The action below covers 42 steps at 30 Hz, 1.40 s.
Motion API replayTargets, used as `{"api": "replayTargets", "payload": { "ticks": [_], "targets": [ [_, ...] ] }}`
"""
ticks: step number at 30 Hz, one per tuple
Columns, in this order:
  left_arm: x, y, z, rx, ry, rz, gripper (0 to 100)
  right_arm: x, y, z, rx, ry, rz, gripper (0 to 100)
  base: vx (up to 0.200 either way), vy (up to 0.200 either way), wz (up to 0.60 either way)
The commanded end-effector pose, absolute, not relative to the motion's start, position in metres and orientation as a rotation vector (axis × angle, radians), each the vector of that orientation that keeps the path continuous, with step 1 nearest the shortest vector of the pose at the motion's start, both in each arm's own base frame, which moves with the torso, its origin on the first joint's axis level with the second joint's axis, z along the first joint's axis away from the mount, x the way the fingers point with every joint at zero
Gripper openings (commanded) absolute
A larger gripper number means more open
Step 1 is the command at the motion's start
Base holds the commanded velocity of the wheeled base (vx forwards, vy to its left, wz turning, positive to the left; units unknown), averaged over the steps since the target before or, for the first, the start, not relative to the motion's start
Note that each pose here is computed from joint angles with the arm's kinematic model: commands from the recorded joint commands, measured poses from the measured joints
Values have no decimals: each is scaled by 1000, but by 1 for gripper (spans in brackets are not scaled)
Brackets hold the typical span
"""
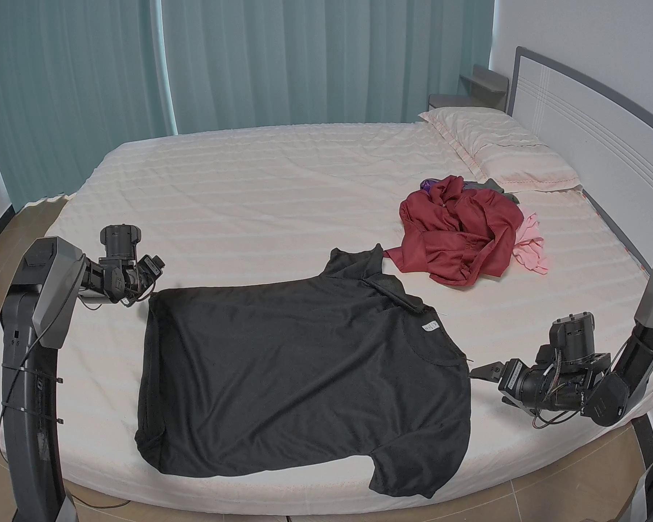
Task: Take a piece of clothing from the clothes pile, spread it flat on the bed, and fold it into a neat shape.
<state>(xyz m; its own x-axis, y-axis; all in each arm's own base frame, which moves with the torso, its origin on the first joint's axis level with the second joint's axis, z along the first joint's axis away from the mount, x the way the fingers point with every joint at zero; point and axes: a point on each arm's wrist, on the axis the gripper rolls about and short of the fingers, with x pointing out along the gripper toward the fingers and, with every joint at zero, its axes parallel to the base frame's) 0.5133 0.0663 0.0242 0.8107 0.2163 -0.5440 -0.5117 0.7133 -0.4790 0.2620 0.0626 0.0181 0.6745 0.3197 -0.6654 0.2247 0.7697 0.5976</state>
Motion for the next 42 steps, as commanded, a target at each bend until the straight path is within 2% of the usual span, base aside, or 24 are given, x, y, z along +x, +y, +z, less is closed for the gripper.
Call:
{"api": "replayTargets", "payload": {
  "ticks": [1, 7, 13, 16, 20, 25, 32, 38, 42],
  "targets": [
    [500, 76, 45, -715, 519, 450, 100, 262, 63, 18, 713, 847, 60, 100, 0, 0, 0],
    [457, 72, 77, -885, 619, 315, 100, 262, 63, 21, 717, 837, 63, 100, 0, 0, 0],
    [394, 56, 74, -925, 733, 211, 100, 262, 62, 23, 720, 828, 65, 100, 0, 0, 0],
    [370, 50, 66, -924, 766, 177, 100, 261, 62, 24, 720, 825, 67, 100, 0, 0, 0],
    [307, 33, 43, -847, 897, 127, 100, 261, 62, 24, 720, 825, 67, 100, 0, 0, 0],
    [262, 16, 36, -784, 997, 65, 100, 261, 62, 24, 720, 828, 65, 100, 0, 0, 0],
    [239, -2, 21, -738, 1112, 69, 100, 259, 62, 24, 720, 831, 64, 100, 0, 0, 0],
    [231, -15, 8, -593, 1143, 194, 100, 259, 62, 24, 718, 832, 66, 100, 0, 0, 0],
    [234, -17, 4, -570, 1131, 211, 100, 259, 63, 24, 716, 834, 68, 100, 0, 0, 0]
  ]
}}
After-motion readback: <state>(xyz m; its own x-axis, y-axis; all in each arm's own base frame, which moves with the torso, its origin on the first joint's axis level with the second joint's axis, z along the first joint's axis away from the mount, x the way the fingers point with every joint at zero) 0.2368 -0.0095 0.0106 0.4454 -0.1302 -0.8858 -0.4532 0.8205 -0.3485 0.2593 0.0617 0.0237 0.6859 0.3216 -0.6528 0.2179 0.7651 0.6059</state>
